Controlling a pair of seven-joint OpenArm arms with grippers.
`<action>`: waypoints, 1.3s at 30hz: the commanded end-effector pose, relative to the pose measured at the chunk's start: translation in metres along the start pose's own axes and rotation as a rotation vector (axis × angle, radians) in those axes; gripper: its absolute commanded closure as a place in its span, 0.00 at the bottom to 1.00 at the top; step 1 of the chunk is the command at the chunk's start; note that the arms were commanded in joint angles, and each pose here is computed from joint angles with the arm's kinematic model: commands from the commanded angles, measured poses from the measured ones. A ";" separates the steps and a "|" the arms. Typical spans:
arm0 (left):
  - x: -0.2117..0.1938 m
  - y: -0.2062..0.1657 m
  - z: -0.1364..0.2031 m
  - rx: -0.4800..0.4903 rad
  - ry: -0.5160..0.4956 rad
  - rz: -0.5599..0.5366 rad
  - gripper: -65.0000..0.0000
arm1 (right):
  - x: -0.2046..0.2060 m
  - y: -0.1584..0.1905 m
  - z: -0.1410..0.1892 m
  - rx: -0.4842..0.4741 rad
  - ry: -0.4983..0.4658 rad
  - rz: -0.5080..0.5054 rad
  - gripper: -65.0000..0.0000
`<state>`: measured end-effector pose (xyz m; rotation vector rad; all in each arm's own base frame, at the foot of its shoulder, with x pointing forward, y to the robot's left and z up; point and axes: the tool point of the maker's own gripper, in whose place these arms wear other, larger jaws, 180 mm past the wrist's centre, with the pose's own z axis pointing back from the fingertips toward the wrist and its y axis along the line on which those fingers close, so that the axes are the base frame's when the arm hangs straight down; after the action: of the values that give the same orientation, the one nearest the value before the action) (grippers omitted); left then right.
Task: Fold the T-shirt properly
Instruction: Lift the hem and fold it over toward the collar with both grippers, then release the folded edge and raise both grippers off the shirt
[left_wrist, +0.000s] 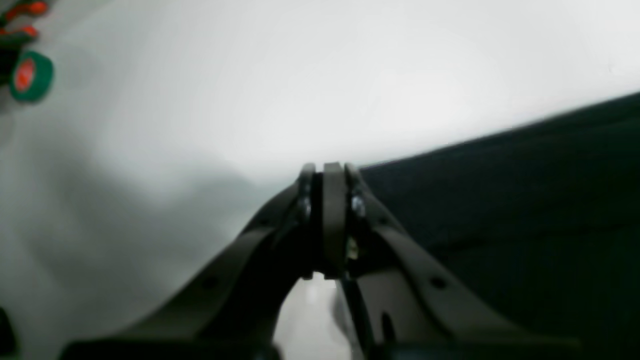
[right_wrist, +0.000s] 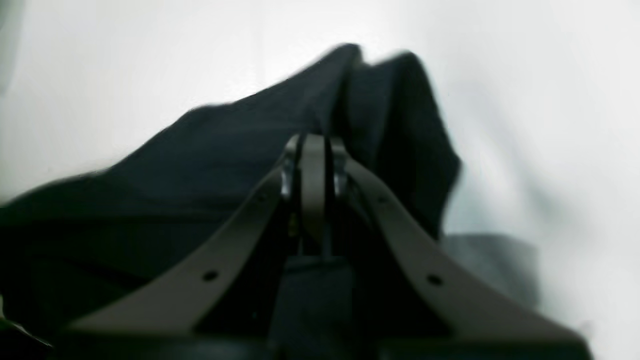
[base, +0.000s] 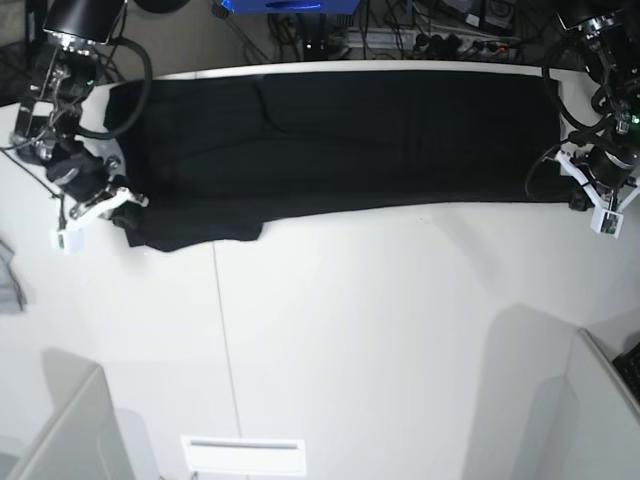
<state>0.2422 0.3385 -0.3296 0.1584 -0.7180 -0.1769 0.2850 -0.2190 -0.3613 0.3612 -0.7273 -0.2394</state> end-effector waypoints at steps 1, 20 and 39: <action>0.012 0.007 0.006 0.020 -0.035 -0.022 1.00 | 0.015 0.000 0.008 -0.002 -0.044 0.008 1.00; -0.010 0.000 0.016 0.013 0.021 -0.064 1.00 | -0.009 -0.009 0.041 -0.055 0.043 -0.023 1.00; -0.045 -0.008 0.023 -0.008 0.109 -0.078 1.00 | -0.046 -0.017 0.053 -0.086 0.126 -0.026 1.00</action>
<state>0.1867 0.3336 -0.3531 0.1617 -0.5763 -0.2286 0.2074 -0.2279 -0.3693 0.3100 -0.5433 -0.2852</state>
